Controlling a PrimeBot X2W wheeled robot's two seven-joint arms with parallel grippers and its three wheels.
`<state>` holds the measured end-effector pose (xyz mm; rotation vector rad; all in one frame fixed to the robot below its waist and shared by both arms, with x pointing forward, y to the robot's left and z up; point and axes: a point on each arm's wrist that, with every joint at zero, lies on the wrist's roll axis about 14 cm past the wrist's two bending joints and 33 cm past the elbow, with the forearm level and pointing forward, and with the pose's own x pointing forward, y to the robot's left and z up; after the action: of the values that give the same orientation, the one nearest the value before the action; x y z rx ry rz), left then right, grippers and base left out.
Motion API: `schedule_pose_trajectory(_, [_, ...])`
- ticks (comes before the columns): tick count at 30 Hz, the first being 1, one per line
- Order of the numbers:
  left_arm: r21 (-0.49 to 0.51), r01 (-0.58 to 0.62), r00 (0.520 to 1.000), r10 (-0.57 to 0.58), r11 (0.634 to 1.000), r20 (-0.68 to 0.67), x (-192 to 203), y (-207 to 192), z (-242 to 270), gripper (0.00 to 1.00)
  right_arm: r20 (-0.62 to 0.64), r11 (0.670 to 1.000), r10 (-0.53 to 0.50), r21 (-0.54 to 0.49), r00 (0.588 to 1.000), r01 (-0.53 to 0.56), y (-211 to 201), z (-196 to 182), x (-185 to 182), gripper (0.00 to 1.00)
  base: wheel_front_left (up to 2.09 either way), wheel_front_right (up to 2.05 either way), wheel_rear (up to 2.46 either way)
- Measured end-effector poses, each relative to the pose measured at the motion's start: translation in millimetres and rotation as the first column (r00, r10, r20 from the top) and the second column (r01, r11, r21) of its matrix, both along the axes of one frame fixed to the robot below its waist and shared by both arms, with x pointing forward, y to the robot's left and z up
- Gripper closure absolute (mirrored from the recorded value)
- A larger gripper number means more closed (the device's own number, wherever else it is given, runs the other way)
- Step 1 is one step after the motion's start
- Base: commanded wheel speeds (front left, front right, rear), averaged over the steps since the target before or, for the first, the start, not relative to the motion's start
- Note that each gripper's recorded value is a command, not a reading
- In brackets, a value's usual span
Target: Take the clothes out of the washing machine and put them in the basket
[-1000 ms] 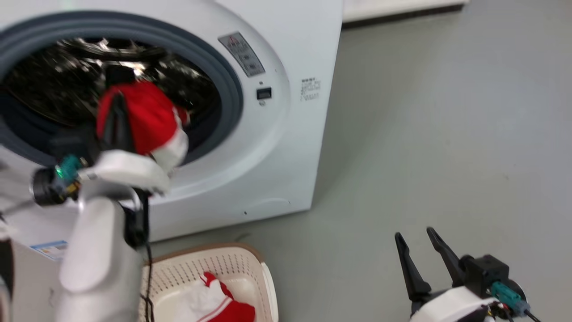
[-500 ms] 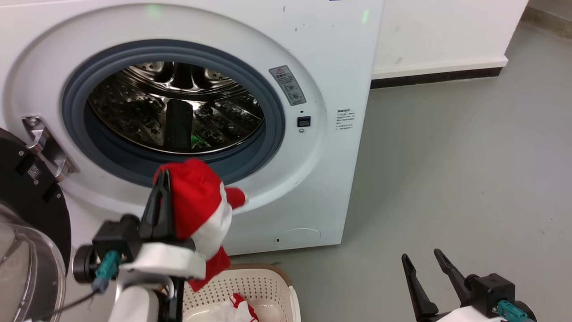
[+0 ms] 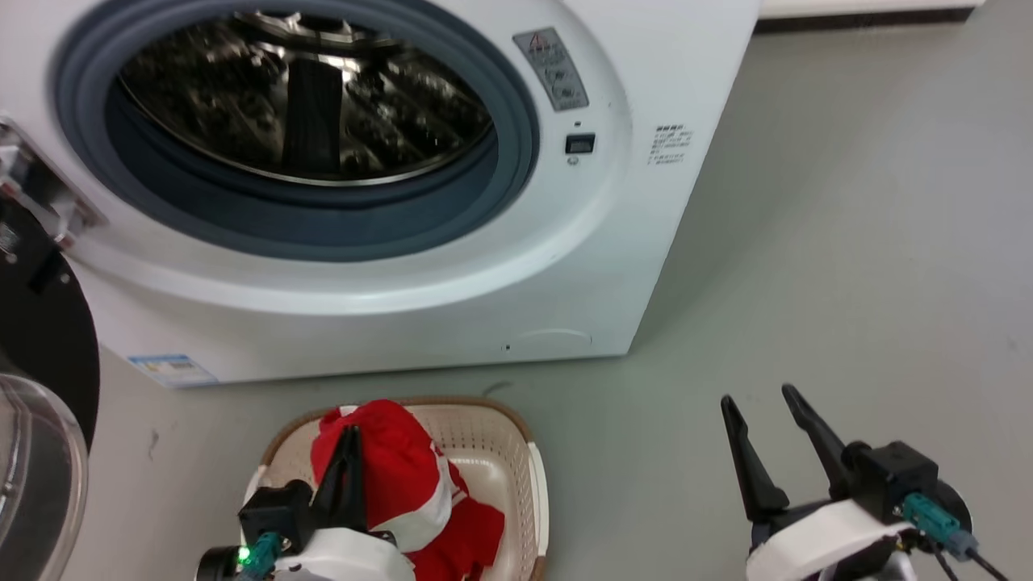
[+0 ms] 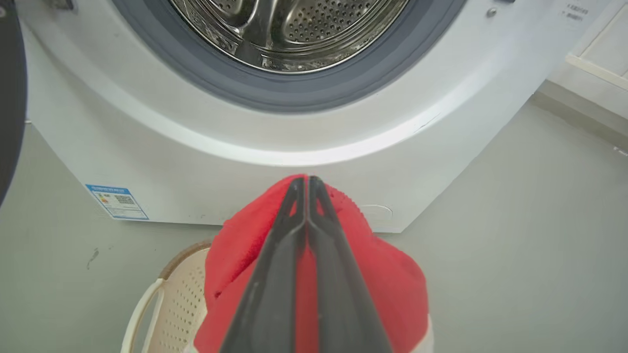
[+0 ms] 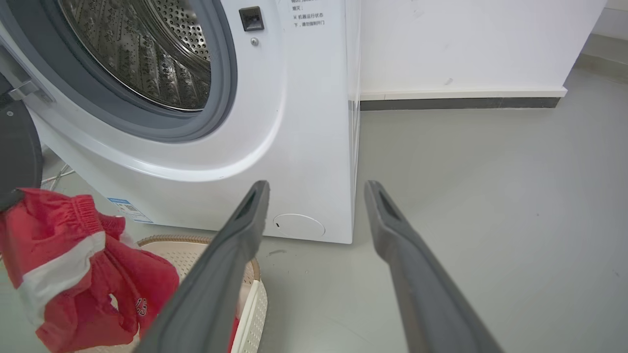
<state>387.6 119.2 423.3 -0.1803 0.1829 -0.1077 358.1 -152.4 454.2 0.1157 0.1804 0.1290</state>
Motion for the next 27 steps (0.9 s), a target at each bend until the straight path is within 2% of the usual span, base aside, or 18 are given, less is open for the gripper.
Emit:
schedule_pose_trajectory(10, [0.001, 0.04, 0.97, -0.039, 0.999, -0.238, 26, -19, -91, 1.0, -0.047, 0.999, 0.042, 0.01, 0.998, -0.042, 12, -37, 49, 0.0, 0.0, 0.0, 0.0])
schedule_pose_trajectory(14, [0.02, 0.04, 0.939, -0.031, 0.999, -0.342, 34, -20, -134, 1.0, -0.083, 0.999, 0.041, 0.015, 0.996, -0.04, 11, -59, 62, 0.0, 0.0, 0.0, 0.0])
schedule_pose_trajectory(15, [0.027, 0.043, 0.914, -0.028, 0.999, -0.404, 40, -21, -162, 1.0, -0.12, 0.999, 0.037, 0.015, 0.992, -0.036, 9, -79, 67, 0.0, 0.0, 0.0, 0.0])
schedule_pose_trajectory(27, [0.045, 0.112, 0.795, -0.062, 0.993, -0.603, 38, -33, -254, 1.0, -0.215, 1.0, 0.008, 0.013, 0.977, -0.005, -3, -131, 75, 0.0, 0.0, 0.0, 0.0])
